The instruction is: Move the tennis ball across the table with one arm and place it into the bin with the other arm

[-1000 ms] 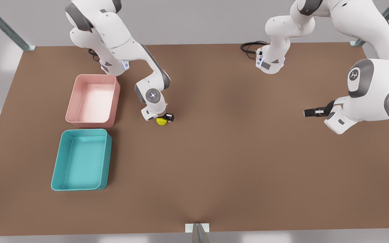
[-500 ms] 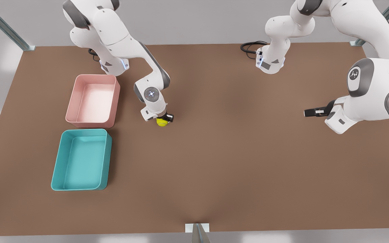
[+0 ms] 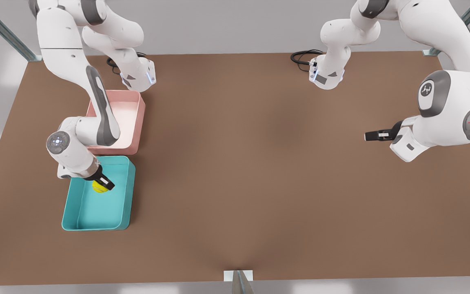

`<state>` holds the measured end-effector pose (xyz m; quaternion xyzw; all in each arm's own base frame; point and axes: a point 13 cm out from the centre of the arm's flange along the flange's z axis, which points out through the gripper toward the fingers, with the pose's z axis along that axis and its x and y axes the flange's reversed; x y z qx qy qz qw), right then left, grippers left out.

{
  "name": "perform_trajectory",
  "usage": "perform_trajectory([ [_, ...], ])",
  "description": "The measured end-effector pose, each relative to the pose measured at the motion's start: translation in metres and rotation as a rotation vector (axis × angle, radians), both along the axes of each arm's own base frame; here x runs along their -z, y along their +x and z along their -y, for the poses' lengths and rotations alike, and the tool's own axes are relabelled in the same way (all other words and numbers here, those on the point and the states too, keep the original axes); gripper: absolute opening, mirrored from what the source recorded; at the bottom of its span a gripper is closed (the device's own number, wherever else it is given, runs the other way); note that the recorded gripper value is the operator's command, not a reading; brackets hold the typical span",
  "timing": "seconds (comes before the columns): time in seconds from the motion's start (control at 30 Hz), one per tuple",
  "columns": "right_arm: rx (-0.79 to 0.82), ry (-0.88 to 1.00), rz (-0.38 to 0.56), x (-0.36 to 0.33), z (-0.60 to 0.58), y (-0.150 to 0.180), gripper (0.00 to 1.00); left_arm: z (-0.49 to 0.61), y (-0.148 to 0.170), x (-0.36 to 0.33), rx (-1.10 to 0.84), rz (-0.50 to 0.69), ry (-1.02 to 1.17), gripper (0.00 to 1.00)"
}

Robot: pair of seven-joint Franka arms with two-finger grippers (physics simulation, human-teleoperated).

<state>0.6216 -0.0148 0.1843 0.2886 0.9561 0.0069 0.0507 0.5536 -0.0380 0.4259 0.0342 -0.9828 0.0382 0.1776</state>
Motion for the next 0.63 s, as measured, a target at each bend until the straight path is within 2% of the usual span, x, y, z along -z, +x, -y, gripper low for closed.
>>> perform_trajectory([
  [0.03, -0.014, -0.009, -0.032, 0.009, 0.013, -0.006, 0.99, 0.0, 0.0, 0.001, -0.001, -0.002, -0.001, 1.0],
  [0.1, -0.052, -0.023, -0.088, 0.026, 0.028, -0.019, 1.0, 0.001, 0.0, 0.001, -0.001, -0.003, -0.003, 1.0],
  [0.2, -0.117, -0.032, -0.124, 0.03, 0.033, -0.024, 1.0, 0.001, -0.001, -0.001, -0.002, -0.001, -0.004, 1.0],
  [0.23, -0.137, -0.034, -0.112, 0.016, 0.031, -0.011, 1.0, 0.0, -0.002, -0.001, -0.002, -0.004, -0.005, 1.0],
  [0.33, -0.203, -0.046, -0.015, -0.109, 0.007, 0.076, 1.0, 0.001, -0.007, 0.0, 0.001, -0.028, -0.018, 1.0],
  [0.37, -0.222, -0.045, -0.011, -0.145, -0.001, 0.084, 1.0, 0.003, -0.008, -0.001, 0.004, -0.033, -0.023, 1.0],
  [0.43, -0.256, -0.039, -0.024, -0.214, -0.012, 0.066, 1.0, 0.005, -0.01, -0.002, 0.009, -0.04, -0.031, 1.0],
  [0.5, -0.272, -0.022, -0.052, -0.269, -0.01, 0.022, 1.0, 0.007, -0.012, -0.002, 0.013, -0.047, -0.035, 1.0],
  [0.57, -0.288, 0.0, -0.103, -0.292, -0.008, -0.021, 1.0, 0.009, -0.014, -0.003, 0.017, -0.052, -0.04, 1.0],
  [0.63, -0.309, 0.013, -0.161, -0.295, -0.011, -0.047, 1.0, 0.006, -0.017, -0.005, 0.013, -0.063, -0.052, 1.0],
])
